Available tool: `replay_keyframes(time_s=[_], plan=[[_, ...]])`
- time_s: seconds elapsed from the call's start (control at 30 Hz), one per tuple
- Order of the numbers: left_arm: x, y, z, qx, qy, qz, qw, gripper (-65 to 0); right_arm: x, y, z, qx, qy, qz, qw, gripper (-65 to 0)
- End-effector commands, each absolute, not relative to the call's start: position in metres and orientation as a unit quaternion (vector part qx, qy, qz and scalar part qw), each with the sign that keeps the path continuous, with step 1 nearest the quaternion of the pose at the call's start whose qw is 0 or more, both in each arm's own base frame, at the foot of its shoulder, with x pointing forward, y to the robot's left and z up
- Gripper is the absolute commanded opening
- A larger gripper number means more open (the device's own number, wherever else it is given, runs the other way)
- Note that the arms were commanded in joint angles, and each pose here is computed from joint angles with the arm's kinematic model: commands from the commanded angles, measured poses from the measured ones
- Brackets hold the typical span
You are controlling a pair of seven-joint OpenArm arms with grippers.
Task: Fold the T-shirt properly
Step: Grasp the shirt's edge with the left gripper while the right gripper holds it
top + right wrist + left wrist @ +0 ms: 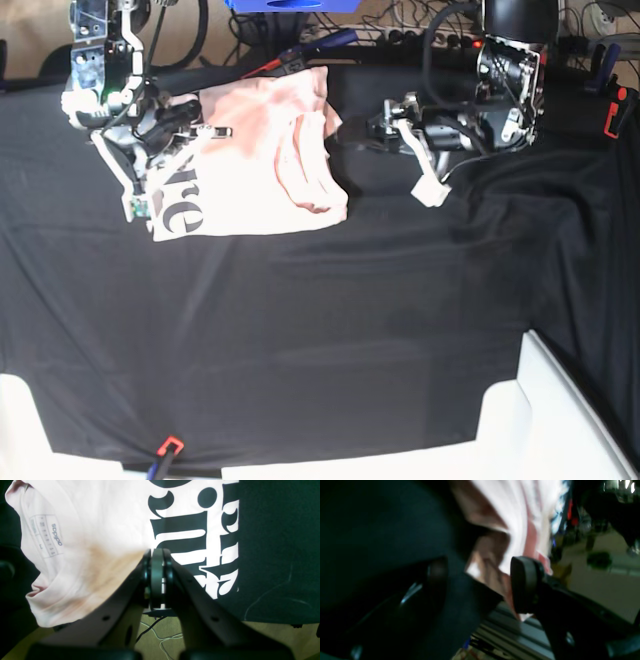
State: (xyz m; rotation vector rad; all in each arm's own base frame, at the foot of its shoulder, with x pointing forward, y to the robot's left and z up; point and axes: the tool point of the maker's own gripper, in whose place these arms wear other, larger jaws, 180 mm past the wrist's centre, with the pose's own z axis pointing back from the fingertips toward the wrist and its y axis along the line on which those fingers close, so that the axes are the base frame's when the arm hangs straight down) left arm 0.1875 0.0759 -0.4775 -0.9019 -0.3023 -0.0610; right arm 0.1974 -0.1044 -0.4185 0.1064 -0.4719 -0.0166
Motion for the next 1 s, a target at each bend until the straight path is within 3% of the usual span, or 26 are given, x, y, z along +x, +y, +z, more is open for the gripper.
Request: replay_keyframes(time_s=[0.0, 0.27, 0.6, 0.97], plan=[[0.205, 0.077, -0.469, -0.439, -0.169, -0.033, 0.882, -26.2, 0.203, -0.104, -0.412, 0.052, -0.250, -0.007, 0.967, -64.1], [0.223, 0.057, -0.468, -0.461, -0.173, -0.018, 0.870, -26.2, 0.204, -0.104, -0.412, 0.052, -0.250, -0.007, 0.967, -64.1], [0.211, -0.006, -0.465, -0.507, -0.156, -0.032, 0.847, -26.2, 0.204, -0.104, -0.412, 0.053, -0.250, -0.007, 0.967, -64.1], [0.226, -0.014, -0.482, -0.493, -0.119, -0.001, 0.862, -26.9, 0.202, -0.104, -0.420, 0.053, -0.243, -0.008, 0.969, -64.1]])
